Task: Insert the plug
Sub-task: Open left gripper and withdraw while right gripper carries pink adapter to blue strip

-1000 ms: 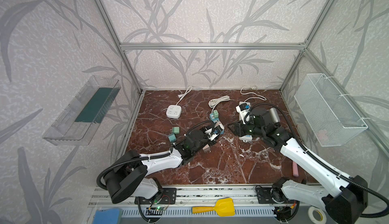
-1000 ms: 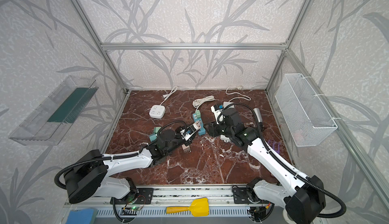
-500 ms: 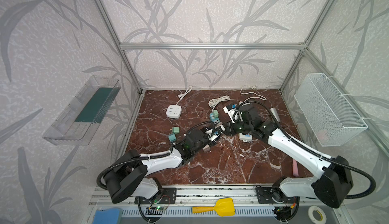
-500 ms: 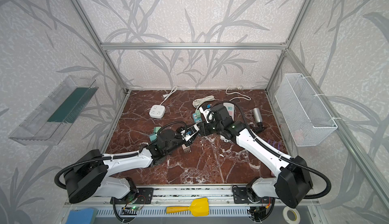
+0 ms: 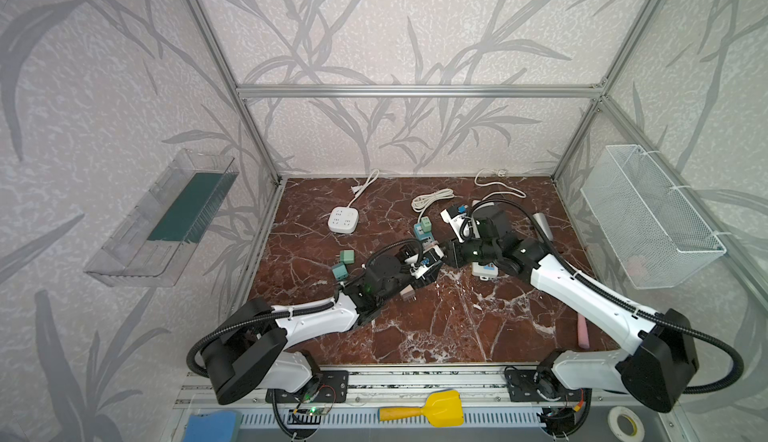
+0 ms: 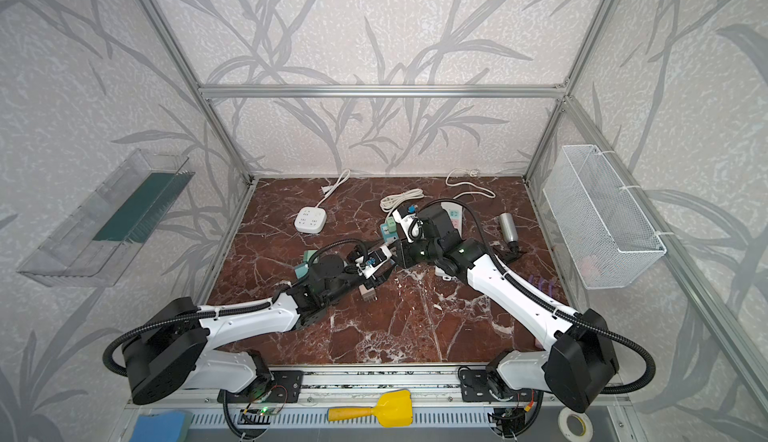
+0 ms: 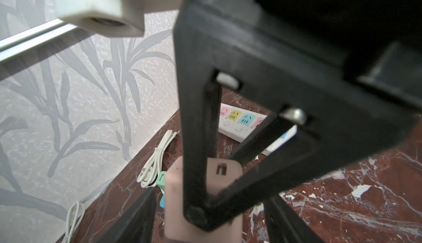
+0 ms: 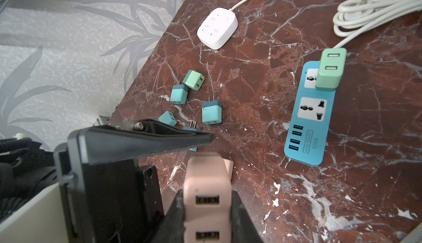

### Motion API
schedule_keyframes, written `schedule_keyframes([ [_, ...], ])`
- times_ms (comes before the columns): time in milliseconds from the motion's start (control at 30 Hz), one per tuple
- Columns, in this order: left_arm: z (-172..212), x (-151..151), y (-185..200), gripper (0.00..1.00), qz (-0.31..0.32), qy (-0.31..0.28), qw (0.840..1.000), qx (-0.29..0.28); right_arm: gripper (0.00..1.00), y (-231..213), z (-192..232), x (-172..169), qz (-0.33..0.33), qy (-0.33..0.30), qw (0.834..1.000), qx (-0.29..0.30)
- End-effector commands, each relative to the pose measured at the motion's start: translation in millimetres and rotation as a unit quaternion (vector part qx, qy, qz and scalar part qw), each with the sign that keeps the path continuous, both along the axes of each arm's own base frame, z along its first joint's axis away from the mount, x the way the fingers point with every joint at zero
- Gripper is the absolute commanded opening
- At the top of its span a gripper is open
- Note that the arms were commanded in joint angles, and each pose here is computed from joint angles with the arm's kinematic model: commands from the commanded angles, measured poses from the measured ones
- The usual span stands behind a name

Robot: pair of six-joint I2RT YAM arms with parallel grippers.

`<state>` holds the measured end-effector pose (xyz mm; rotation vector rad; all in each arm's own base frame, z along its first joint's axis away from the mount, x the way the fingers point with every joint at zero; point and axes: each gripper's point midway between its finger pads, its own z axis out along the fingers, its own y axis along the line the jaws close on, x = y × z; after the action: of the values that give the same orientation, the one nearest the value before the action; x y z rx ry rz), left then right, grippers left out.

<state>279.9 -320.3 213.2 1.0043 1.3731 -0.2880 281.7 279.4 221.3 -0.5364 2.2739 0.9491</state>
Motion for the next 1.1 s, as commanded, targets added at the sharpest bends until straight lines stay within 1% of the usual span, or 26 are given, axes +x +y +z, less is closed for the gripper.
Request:
schedule_keyframes([
  [0, 43.0, 0.9, 6.4, 0.76, 0.02, -0.03, 0.997, -0.064, 0.0, -4.9, 26.7, 10.0, -0.034, -0.037, 0.999, 0.017],
  [33, 53.6, 2.1, 10.0, 0.76, 0.032, -0.015, 0.994, -0.107, 0.0, -8.4, 25.3, 13.1, -0.045, -0.042, 0.998, 0.009],
  [100, 67.8, 4.3, 16.7, 0.76, 0.05, -0.001, 0.985, -0.166, 0.0, -21.9, 22.7, 24.3, -0.081, -0.063, 0.994, -0.029],
  [167, 77.6, 8.0, 27.2, 0.76, 0.081, 0.007, 0.974, -0.21, 0.0, -37.3, 20.3, 38.1, -0.114, -0.09, 0.986, -0.078],
  [200, 82.3, 12.9, 36.6, 0.76, 0.108, 0.015, 0.966, -0.236, 0.0, -44.8, 17.1, 46.4, -0.129, -0.106, 0.98, -0.107],
  [267, 85.6, 27.7, 66.6, 0.78, 0.197, 0.043, 0.936, -0.29, 0.0, -53.5, 3.4, 60.6, -0.143, -0.124, 0.969, -0.158],
  [333, 82.8, 38.8, 101.0, 0.78, 0.289, 0.078, 0.893, -0.335, 0.0, -51.8, -13.4, 73.8, -0.128, -0.134, 0.961, -0.204],
  [400, 80.3, 43.4, 125.2, 0.78, 0.345, 0.102, 0.865, -0.35, 0.0, -44.3, -29.2, 86.0, -0.109, -0.136, 0.957, -0.232],
  [500, 72.0, 48.9, 158.3, 0.79, 0.421, 0.124, 0.823, -0.359, 0.0, -35.5, -48.0, 100.0, -0.095, -0.13, 0.954, -0.253],
  [567, 64.4, 53.8, 167.1, 0.79, 0.431, 0.155, 0.81, -0.365, 0.0, -34.1, -59.7, 107.0, -0.096, -0.121, 0.951, -0.267],
  [667, 51.1, 62.0, 173.0, 0.79, 0.429, 0.22, 0.778, -0.402, 0.0, -24.4, -70.0, 111.1, -0.091, -0.099, 0.957, -0.258],
  [700, 45.2, 64.7, 174.7, 0.78, 0.428, 0.239, 0.767, -0.415, 0.0, -22.2, -81.9, 112.8, -0.091, -0.083, 0.958, -0.26],
  [733, 39.0, 67.1, 175.6, 0.77, 0.427, 0.253, 0.758, -0.424, 0.0, -20.4, -84.9, 114.6, -0.097, -0.075, 0.958, -0.257],
  [800, 27.1, 70.7, 175.0, 0.73, 0.426, 0.275, 0.745, -0.434, 0.0, -21.1, -89.5, 120.3, -0.12, -0.066, 0.957, -0.255],
  [833, 20.7, 72.1, 173.1, 0.72, 0.426, 0.287, 0.741, -0.434, 0.0, -19.3, -92.0, 122.3, -0.123, -0.061, 0.957, -0.254],
  [933, 12.0, 76.7, 166.8, 0.7, 0.419, 0.31, 0.738, -0.428, 0.0, -16.8, -100.0, 130.0, -0.131, -0.048, 0.956, -0.26],
  [1033, 14.9, 80.0, 170.7, 0.7, 0.42, 0.313, 0.735, -0.431, 0.0, -14.6, -111.4, 133.8, -0.126, -0.035, 0.953, -0.275],
  [1067, 15.2, 80.9, 173.1, 0.7, 0.421, 0.315, 0.732, -0.435, 0.0, -12.8, -113.7, 134.2, -0.121, -0.033, 0.953, -0.277],
])
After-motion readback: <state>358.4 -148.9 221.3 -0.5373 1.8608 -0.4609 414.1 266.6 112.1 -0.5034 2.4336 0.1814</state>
